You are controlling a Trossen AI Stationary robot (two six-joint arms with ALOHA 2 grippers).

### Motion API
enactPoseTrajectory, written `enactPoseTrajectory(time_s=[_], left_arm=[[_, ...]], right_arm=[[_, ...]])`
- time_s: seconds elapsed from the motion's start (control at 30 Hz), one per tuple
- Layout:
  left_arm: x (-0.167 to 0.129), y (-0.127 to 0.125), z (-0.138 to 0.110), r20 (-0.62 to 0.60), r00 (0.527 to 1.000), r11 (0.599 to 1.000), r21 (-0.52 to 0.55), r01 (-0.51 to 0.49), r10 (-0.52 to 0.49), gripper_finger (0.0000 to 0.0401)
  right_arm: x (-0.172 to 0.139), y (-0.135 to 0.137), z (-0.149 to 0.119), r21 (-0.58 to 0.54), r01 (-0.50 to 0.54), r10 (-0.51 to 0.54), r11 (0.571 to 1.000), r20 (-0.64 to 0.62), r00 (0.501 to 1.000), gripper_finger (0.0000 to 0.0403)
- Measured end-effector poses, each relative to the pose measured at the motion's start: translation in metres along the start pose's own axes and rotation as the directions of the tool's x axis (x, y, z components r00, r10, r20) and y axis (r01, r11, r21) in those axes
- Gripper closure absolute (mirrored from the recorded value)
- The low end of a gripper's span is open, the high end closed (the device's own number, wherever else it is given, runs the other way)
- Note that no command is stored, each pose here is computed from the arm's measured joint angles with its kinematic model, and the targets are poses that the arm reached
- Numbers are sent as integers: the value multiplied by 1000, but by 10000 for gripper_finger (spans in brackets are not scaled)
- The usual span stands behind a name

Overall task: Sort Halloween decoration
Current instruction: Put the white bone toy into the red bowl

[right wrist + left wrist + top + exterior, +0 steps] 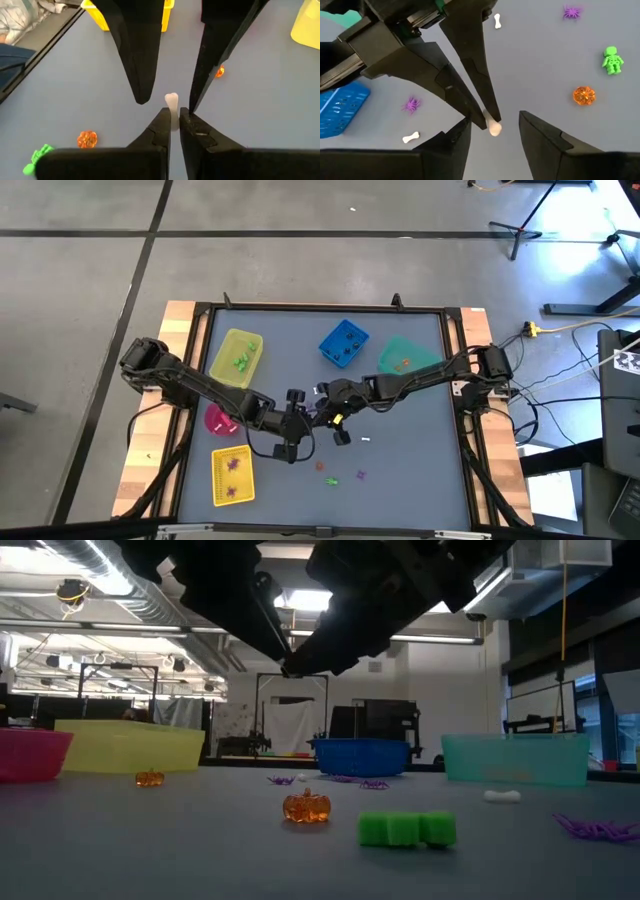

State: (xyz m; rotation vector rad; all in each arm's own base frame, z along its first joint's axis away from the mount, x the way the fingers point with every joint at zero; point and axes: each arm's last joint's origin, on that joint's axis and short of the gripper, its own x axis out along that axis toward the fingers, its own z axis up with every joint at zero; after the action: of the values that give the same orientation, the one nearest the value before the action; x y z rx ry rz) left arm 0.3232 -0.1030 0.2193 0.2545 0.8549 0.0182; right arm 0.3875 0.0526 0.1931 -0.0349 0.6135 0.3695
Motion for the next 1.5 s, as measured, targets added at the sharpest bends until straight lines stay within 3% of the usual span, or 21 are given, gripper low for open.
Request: enactPoseTrajectory(time_s=[0.6, 1.03, 1.5], left_arm=[[-1, 2, -4, -40, 996, 997, -10, -76, 75, 250], [-2, 0, -5, -44, 996, 997, -2, -75, 75, 251], [-2, -1, -5, -44, 997, 998, 0, -66, 66, 330]], right_arm=[[0, 0, 3, 20, 1, -2, 1000, 25, 1000, 377], [0, 0, 2, 42, 10, -11, 999, 17, 1000, 377], [0, -1, 2, 42, 20, -21, 999, 15, 1000, 377]])
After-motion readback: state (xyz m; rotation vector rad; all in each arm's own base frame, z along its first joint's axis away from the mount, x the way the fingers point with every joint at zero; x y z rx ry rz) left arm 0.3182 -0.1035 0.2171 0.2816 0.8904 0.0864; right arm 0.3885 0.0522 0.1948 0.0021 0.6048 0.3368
